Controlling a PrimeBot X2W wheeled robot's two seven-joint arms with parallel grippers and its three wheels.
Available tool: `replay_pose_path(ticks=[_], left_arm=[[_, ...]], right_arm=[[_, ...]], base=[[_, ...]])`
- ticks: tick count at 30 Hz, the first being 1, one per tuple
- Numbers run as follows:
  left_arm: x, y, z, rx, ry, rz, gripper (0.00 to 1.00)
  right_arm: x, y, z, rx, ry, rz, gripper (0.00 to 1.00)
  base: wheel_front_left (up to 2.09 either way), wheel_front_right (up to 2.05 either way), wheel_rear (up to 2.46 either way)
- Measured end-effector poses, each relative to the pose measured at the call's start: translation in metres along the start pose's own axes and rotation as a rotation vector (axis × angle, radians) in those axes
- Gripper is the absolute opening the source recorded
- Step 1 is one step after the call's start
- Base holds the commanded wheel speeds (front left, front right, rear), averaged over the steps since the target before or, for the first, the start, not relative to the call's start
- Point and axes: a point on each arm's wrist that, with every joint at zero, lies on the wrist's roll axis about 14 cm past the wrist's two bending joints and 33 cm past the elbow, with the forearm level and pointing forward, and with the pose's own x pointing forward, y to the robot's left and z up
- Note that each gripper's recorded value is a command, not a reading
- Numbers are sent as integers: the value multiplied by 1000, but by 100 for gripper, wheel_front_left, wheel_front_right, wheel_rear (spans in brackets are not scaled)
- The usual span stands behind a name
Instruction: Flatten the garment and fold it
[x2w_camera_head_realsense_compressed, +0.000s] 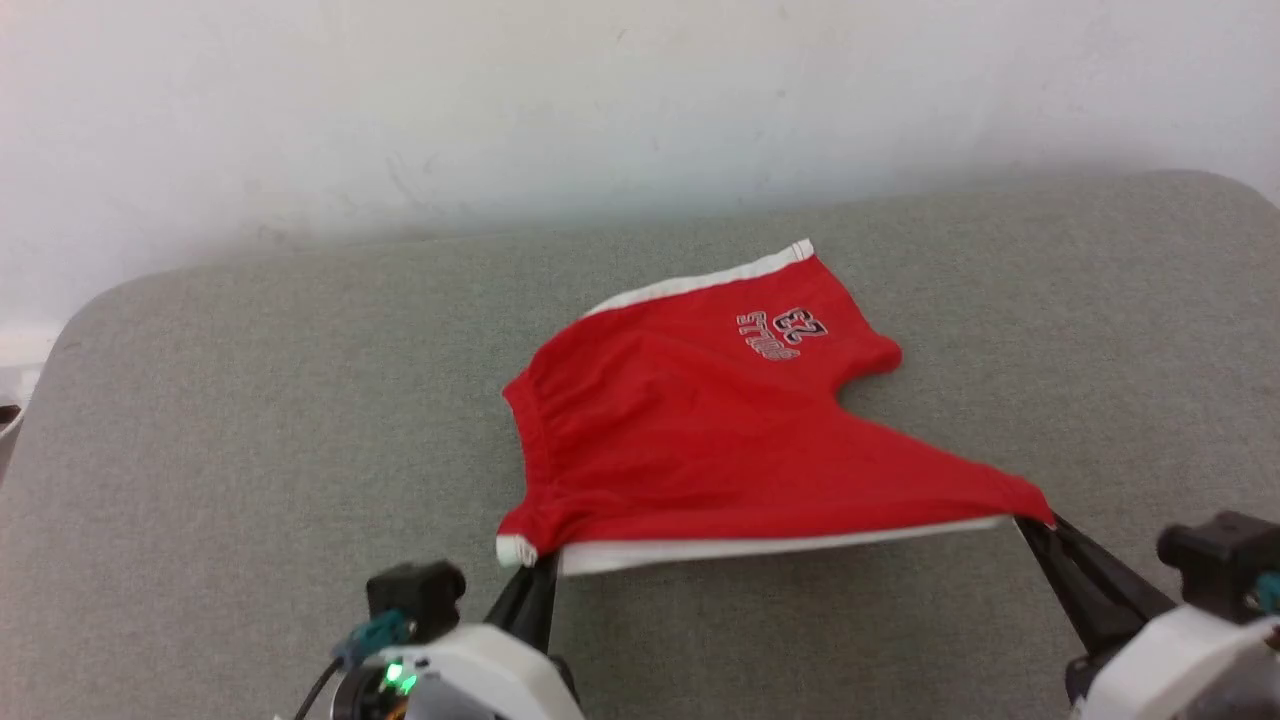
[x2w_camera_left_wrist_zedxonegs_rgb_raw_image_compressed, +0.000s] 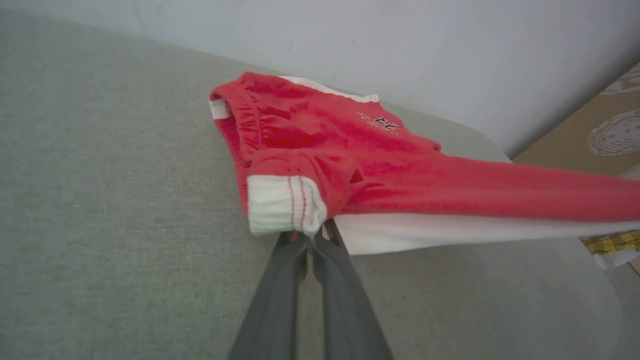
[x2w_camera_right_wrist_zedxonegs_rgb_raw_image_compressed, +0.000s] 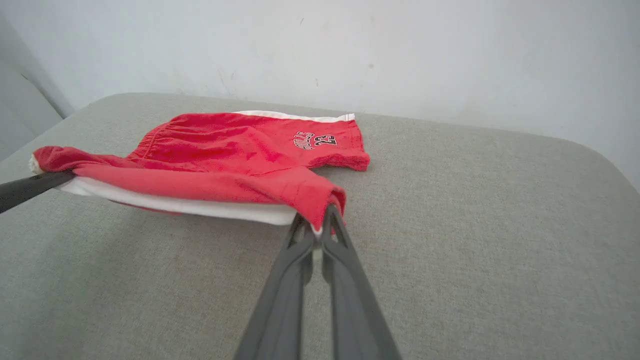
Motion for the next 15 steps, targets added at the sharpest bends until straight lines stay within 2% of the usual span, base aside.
replay_pose_path(ticks=[4, 9, 15], left_arm=[[-25, -2, 2, -31, 25, 29, 0], [-40, -7, 11, -57, 50, 26, 0], [-19, -9, 18, -89, 53, 5, 0]], right_arm=[[-16, 0, 3, 24, 20, -46, 0], [-15, 0, 16, 29, 13, -61, 0], [23, -14, 21, 21, 28, -52, 0]], base=[[0, 0, 0], [0, 0, 0], [0, 0, 0]])
